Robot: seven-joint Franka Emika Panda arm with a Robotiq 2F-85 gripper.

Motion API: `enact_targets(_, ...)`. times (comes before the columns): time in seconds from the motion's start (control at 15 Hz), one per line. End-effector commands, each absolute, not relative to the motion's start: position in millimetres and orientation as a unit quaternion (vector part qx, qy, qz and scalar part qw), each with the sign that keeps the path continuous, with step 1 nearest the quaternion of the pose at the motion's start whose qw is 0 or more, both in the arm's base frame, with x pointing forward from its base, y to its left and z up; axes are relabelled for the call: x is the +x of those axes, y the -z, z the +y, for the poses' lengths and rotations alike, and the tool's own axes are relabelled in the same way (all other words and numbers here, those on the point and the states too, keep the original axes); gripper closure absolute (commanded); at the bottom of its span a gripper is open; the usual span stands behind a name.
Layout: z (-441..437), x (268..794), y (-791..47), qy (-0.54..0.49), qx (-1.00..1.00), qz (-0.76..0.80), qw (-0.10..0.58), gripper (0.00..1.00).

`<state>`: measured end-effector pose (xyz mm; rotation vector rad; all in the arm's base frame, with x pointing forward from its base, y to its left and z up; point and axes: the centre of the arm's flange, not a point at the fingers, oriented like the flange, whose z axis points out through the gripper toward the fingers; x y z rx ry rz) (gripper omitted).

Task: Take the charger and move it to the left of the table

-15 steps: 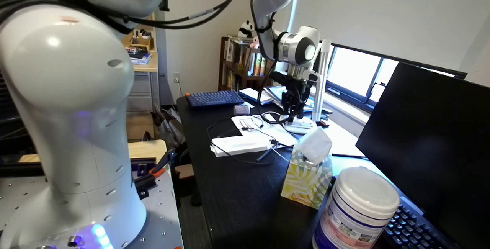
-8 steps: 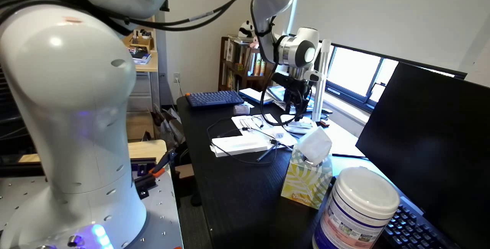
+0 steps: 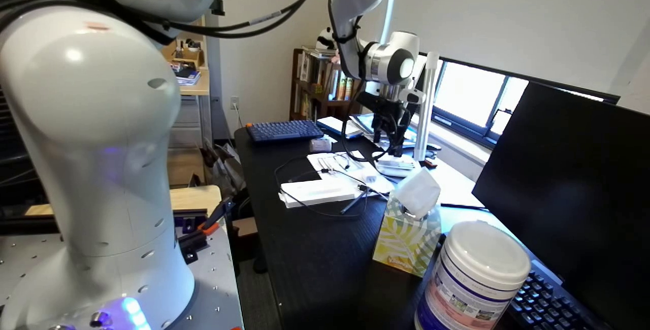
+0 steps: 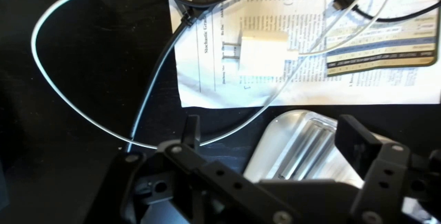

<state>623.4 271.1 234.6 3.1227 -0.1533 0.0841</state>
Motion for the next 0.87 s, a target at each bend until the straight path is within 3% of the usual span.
enact_targets(0.0,278,561,-301,-0.033,0.999,-0.01,-0.008,0.0)
enact_targets(0.47,289,466,-403,-0.04,0.999,0.022,-0.005,0.0)
enact_targets(0.53,306,503,-378,-0.043,0.999,0.02,-0.003,0.0)
enact_targets(0.8,298,476,-401,-0.049,0.998,0.026,0.003,0.0)
